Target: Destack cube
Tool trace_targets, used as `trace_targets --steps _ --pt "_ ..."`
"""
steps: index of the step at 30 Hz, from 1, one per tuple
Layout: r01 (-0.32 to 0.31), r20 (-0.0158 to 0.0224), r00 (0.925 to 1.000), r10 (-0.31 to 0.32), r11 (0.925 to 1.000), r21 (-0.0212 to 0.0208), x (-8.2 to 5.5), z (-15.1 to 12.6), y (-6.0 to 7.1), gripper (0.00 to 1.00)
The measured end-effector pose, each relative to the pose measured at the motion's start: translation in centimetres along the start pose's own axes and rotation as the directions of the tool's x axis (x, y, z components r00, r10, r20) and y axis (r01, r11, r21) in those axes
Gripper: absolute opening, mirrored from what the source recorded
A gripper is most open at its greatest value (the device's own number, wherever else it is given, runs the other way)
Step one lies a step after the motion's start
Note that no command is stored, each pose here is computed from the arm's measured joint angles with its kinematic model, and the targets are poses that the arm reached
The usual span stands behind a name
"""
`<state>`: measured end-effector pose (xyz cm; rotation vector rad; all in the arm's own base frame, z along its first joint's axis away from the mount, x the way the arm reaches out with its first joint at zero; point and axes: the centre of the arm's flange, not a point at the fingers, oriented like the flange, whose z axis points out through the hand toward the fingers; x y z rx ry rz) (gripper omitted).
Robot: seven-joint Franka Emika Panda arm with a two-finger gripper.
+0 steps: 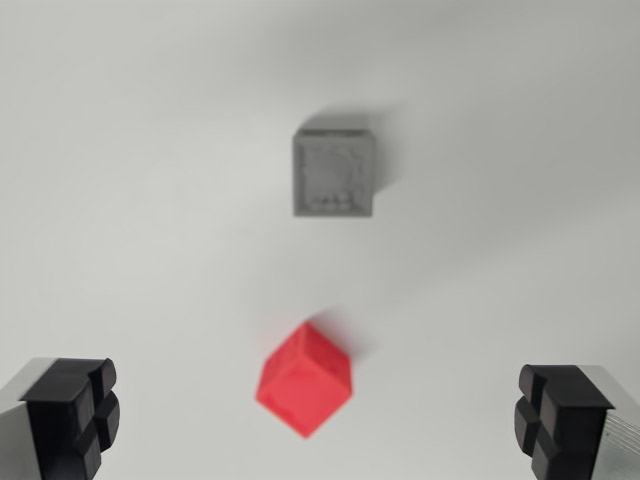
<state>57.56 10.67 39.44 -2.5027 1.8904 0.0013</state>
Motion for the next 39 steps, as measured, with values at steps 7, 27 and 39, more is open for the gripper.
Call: trace_targets --steps 7,27,39 --pt "0.0 0.0001 1.0 0.0 1.0 0.0009 0.0 -1.4 0.0 1.0" --pt "0.0 0.0003 1.0 0.0 1.0 -0.001 0.0 -1.8 0.0 1.0" --pt "0.0 0.0003 1.0 0.0 1.0 -0.001 0.0 -1.8 0.0 1.0"
